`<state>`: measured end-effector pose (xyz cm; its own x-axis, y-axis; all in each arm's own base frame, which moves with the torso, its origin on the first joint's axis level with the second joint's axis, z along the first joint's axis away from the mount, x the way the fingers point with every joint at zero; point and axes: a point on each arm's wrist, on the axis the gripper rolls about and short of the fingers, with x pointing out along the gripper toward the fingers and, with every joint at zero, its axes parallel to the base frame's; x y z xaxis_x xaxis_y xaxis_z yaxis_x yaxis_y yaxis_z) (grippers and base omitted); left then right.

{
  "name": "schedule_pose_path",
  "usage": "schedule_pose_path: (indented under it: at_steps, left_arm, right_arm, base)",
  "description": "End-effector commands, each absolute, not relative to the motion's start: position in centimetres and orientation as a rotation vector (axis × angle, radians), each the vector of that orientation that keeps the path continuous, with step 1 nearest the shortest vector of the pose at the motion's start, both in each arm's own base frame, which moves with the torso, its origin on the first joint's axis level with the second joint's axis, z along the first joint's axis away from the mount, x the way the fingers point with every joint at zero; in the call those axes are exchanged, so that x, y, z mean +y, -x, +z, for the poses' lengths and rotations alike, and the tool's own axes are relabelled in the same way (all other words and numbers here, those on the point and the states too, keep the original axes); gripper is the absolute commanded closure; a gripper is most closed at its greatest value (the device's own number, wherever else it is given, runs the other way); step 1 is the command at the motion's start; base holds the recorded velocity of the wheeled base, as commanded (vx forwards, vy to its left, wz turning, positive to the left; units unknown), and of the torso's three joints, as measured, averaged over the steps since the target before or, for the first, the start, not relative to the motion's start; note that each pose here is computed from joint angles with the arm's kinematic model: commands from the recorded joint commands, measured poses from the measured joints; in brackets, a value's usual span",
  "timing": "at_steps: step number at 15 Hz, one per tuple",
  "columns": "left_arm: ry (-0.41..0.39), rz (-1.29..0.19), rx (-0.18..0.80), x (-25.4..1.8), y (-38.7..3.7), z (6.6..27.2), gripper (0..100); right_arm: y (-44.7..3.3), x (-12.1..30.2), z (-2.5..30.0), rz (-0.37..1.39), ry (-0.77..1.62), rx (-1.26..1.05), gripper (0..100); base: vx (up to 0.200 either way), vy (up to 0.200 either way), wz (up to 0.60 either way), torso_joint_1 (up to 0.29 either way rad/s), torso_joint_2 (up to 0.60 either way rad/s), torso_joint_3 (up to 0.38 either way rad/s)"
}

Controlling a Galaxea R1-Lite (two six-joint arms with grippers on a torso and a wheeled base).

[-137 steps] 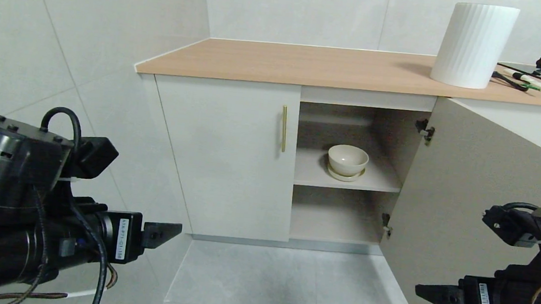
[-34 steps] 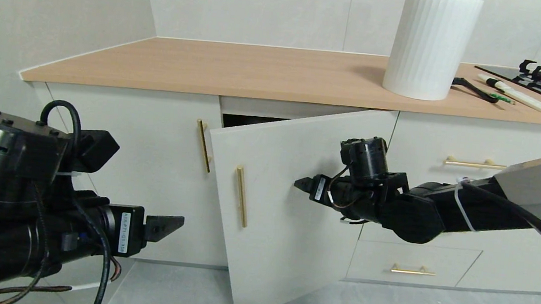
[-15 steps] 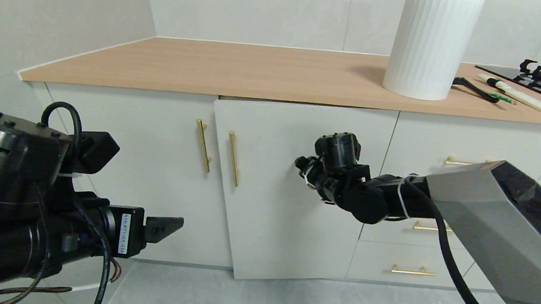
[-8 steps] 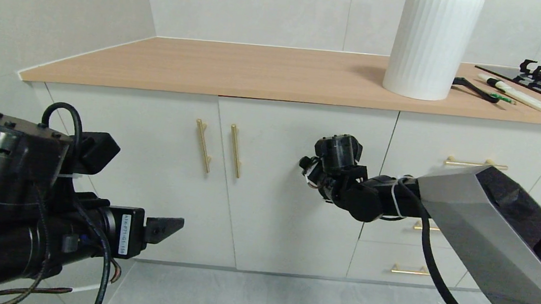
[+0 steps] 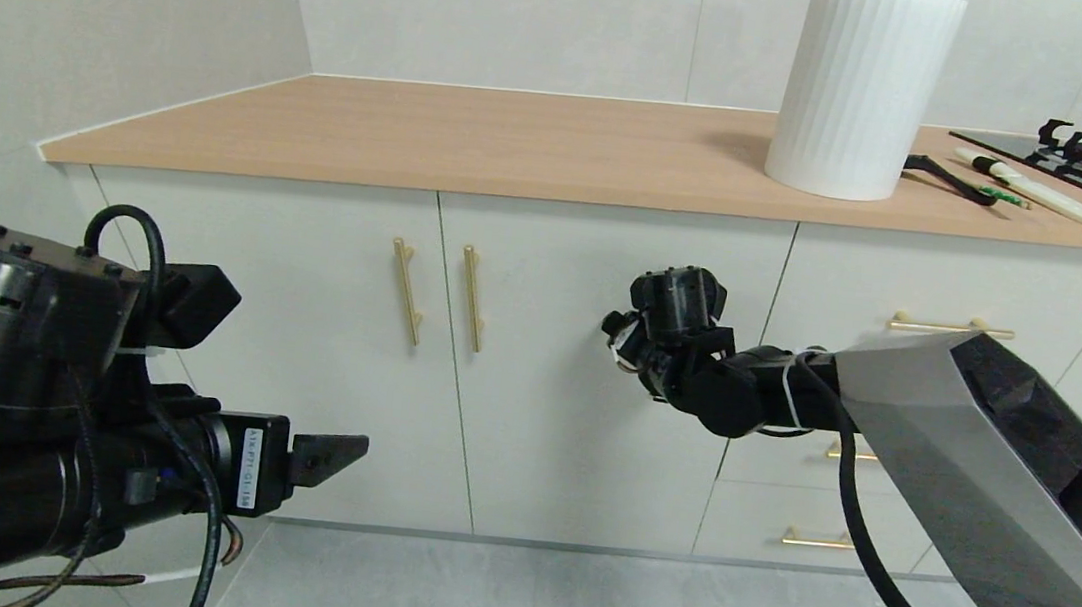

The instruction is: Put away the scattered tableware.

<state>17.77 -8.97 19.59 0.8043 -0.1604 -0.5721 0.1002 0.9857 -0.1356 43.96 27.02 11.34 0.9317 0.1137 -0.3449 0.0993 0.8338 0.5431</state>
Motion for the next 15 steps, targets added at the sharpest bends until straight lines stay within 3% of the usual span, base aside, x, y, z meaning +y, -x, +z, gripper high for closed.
schedule_pose_path:
  at_steps: [1, 5, 9, 12, 15]
  left_arm:
    - [0.1, -0.138, 0.622, -9.0, -17.8, 19.6, 0]
    - [0.101, -0.138, 0.621, -9.0, -17.8, 19.6, 0]
    - [0.101, -0.138, 0.621, -9.0, -17.8, 19.6, 0]
    - [0.115, -0.138, 0.589, -8.5, -17.2, 20.3, 0]
    - [0.15, -0.137, 0.511, -7.2, -15.3, 21.6, 0]
  right_arm:
    - [-44.1, 26.8, 11.5, 0.0, -0.594, 0.369, 0]
    - [-39.9, 25.9, 13.9, 0.118, -0.579, 0.49, 0]
    - [-31.9, 21.7, 17.6, 0.559, -0.512, 0.696, 0]
    - [-29.1, 19.7, 20.4, 0.551, -0.434, 0.572, 0]
    - [-23.0, 15.0, 25.2, 0.511, -0.383, 0.381, 0]
  base:
    - [0.0, 0.0, 0.0, 0.0, 0.0, 0.0]
    - [0.0, 0.0, 0.0, 0.0, 0.0, 0.0]
    - [0.0, 0.0, 0.0, 0.0, 0.0, 0.0]
    - [0.0, 0.0, 0.0, 0.0, 0.0, 0.0]
    - [0.0, 0.0, 0.0, 0.0, 0.0, 0.0]
